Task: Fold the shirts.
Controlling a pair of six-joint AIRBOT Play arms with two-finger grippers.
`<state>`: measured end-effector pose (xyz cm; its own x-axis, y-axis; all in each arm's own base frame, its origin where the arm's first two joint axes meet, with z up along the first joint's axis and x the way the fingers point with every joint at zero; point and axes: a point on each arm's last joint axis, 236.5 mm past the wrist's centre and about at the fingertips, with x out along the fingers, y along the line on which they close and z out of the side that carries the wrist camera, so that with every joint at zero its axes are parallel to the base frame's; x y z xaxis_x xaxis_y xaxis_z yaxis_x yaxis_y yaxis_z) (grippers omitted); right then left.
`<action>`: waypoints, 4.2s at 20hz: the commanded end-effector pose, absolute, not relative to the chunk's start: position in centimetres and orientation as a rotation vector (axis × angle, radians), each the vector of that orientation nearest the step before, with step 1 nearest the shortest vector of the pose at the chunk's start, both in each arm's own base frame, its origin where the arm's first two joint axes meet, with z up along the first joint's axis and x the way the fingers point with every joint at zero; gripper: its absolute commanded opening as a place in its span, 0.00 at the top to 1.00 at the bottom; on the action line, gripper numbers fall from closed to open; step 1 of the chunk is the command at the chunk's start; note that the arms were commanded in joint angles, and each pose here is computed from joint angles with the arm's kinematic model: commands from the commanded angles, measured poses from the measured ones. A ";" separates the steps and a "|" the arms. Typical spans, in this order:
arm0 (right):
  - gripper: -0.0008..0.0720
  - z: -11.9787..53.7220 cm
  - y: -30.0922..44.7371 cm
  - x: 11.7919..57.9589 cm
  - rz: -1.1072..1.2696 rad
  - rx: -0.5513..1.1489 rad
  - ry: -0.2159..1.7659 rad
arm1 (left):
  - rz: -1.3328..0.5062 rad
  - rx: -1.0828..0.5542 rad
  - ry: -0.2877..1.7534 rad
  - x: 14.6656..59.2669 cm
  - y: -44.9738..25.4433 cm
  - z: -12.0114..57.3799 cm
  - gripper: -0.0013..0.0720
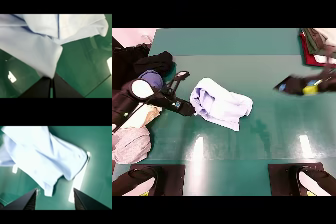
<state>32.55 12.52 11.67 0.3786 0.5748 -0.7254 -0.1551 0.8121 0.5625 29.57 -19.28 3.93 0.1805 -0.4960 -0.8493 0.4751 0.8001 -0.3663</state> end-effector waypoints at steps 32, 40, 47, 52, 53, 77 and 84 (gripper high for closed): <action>0.97 -3.0 16.5 34.5 0.339 0.534 1.178 | -0.538 0.114 1.207 30.5 -15.3 5.3 0.95; 0.26 -2.3 11.7 28.7 0.329 0.387 1.358 | -0.530 0.165 1.160 31.6 -14.7 8.7 0.95; 0.23 -3.2 10.9 28.3 0.302 0.502 1.429 | -0.536 0.165 1.187 30.9 -14.7 8.4 0.95; 0.32 -5.6 11.3 32.0 0.234 0.792 1.404 | -0.541 0.167 1.210 30.4 -14.6 8.3 0.95; 0.39 -5.9 11.8 32.8 0.228 0.838 1.392 | -0.541 0.167 1.208 30.5 -14.6 8.3 0.95; 0.97 38.8 7.8 33.1 0.406 0.342 0.285 | -0.290 0.250 0.234 31.7 -8.8 46.0 0.95; 0.97 46.5 4.7 25.7 0.250 0.178 0.157 | -0.275 0.143 0.021 22.1 -6.2 52.2 0.95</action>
<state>28.81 5.64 44.42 0.9323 0.3372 -0.1310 -0.2935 0.9167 0.2710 26.04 -7.28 49.55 0.9543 -0.2638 -0.1404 0.2861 0.9421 0.1750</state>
